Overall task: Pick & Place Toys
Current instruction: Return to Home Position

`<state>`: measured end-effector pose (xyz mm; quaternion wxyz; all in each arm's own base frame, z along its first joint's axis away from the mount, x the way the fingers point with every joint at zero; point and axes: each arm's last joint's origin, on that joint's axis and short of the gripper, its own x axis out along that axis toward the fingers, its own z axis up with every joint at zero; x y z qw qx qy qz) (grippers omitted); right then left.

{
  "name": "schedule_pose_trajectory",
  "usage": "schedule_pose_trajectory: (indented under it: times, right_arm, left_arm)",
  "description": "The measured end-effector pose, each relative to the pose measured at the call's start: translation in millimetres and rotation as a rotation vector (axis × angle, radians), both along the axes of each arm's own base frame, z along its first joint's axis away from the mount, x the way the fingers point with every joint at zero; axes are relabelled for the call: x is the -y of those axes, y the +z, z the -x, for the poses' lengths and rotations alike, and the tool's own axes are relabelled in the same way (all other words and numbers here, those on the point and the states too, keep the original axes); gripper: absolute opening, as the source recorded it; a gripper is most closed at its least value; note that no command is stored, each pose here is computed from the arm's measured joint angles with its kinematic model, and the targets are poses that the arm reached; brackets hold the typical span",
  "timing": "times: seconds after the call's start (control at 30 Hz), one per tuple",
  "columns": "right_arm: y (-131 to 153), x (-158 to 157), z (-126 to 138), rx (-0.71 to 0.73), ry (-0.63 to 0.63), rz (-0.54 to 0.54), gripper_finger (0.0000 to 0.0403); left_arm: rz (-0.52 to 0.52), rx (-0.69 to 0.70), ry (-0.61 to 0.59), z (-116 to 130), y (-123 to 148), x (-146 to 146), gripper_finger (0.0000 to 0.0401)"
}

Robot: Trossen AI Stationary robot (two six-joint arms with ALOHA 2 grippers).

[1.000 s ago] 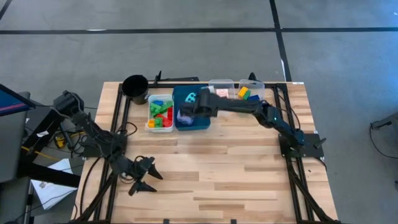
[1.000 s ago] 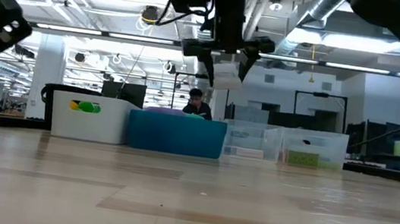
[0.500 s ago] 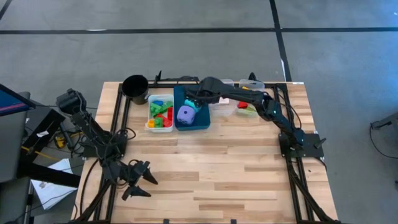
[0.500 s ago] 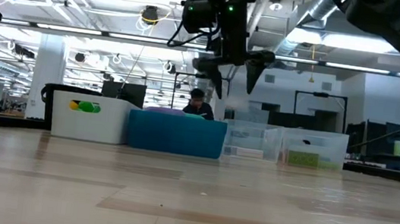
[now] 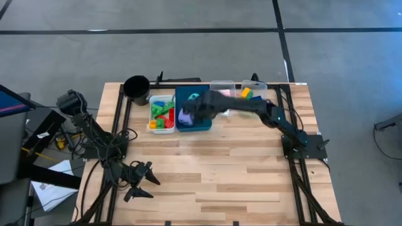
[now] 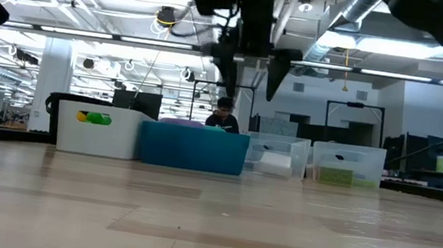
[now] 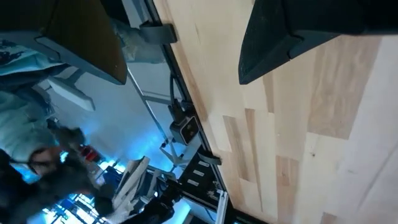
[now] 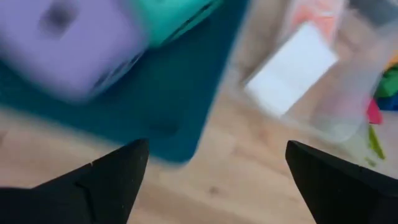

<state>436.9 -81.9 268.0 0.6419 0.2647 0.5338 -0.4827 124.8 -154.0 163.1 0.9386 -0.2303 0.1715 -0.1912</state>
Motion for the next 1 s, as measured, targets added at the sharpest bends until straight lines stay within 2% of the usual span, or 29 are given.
schedule_pose_trajectory:
  times: [0.27,0.47,0.53,0.63,0.77,0.83,0.93,1.0]
  right_arm:
    - [5,-137,-2,0.002,0.331,0.100,0.0375]
    - [6,-249,27,0.082,0.468,0.167,0.0375]
    - [8,-282,42,0.139,0.495,0.244,0.0375]
    - [11,-328,68,0.271,0.517,0.388,0.0375]
    - [15,-373,103,0.445,0.549,0.512,0.0375]
    - [17,-388,117,0.509,0.584,0.573,0.0376]
    - [21,-401,130,0.604,0.623,0.705,0.0376]
    - [24,-405,133,0.652,0.653,0.828,0.0376]
  left_arm:
    - [0.028,0.028,0.064,-10,4,-8,0.0301]
    - [0.127,0.088,0.117,-19,14,-13,0.0301]
    - [0.204,0.148,0.120,-20,23,-14,0.0301]
    - [0.274,0.356,0.092,-20,45,-17,0.0301]
    - [0.239,0.661,0.015,-17,69,-24,0.0301]
    - [0.202,0.767,0.031,-17,78,-27,0.0301]
    - [0.107,0.823,0.098,-22,86,-33,0.0301]
    - [0.044,0.791,0.153,-27,88,-37,0.0301]
